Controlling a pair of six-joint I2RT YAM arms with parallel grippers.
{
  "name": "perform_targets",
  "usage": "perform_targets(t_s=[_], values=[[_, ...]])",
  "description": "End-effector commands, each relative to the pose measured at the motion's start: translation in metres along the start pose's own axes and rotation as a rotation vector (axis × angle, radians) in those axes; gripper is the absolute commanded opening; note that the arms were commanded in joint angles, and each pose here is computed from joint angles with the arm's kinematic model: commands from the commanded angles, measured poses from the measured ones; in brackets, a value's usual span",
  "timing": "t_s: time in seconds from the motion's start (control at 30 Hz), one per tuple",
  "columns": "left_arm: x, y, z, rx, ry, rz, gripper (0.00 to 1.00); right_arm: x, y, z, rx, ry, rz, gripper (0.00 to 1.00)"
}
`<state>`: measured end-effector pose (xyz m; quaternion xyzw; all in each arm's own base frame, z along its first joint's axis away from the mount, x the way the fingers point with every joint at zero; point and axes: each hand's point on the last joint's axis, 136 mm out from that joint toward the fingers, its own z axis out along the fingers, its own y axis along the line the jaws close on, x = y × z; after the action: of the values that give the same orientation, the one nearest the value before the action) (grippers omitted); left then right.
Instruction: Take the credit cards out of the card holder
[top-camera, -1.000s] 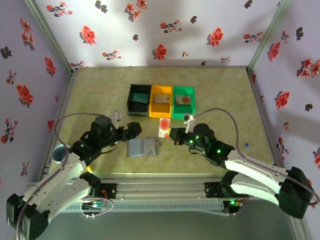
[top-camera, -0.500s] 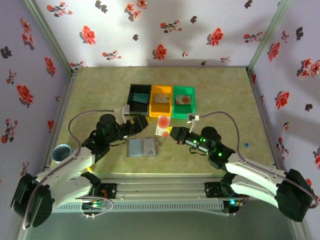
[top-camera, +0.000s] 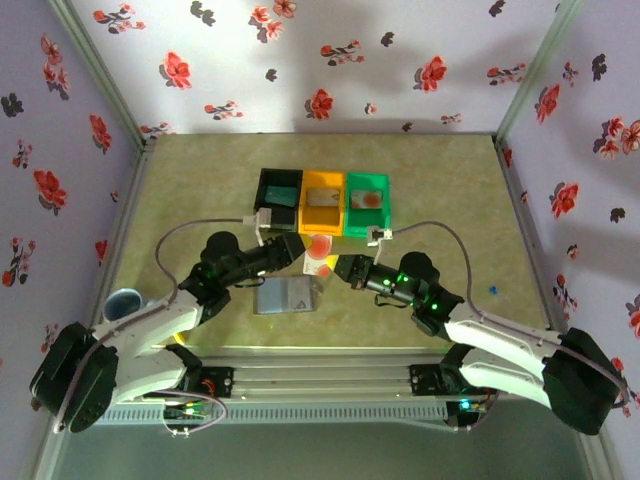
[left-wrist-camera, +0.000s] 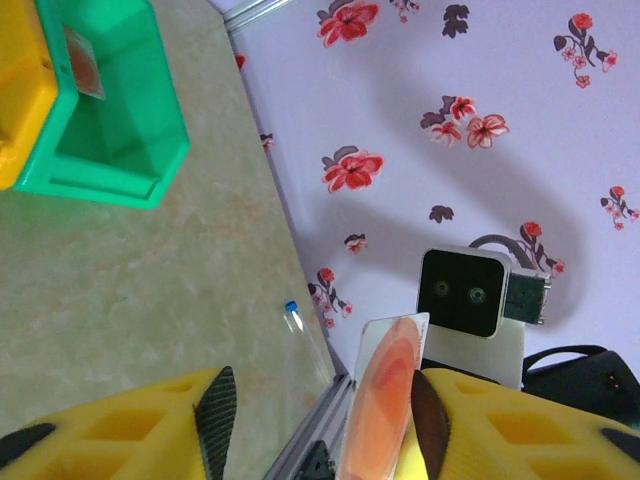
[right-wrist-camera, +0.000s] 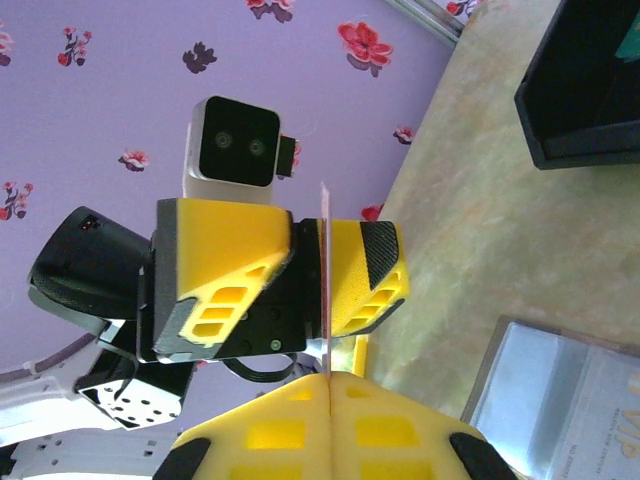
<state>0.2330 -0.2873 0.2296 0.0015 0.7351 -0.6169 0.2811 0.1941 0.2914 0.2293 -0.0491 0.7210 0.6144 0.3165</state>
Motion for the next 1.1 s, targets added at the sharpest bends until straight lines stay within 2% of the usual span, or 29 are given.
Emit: perform_targets(t_s=[0.0, 0.53, 1.07], values=[[0.006, -0.009, 0.0, 0.061, 0.019, 0.007, 0.5, -0.006, 0.015, 0.001, -0.056, -0.003, -0.016, 0.0], [0.015, -0.009, -0.002, 0.08, 0.043, -0.002, 0.31, -0.007, 0.01, 0.006, -0.047, 0.003, -0.012, 0.0], [0.018, -0.005, -0.003, 0.07, 0.05, 0.001, 0.07, -0.007, 0.004, 0.012, -0.034, 0.01, -0.001, 0.0]])
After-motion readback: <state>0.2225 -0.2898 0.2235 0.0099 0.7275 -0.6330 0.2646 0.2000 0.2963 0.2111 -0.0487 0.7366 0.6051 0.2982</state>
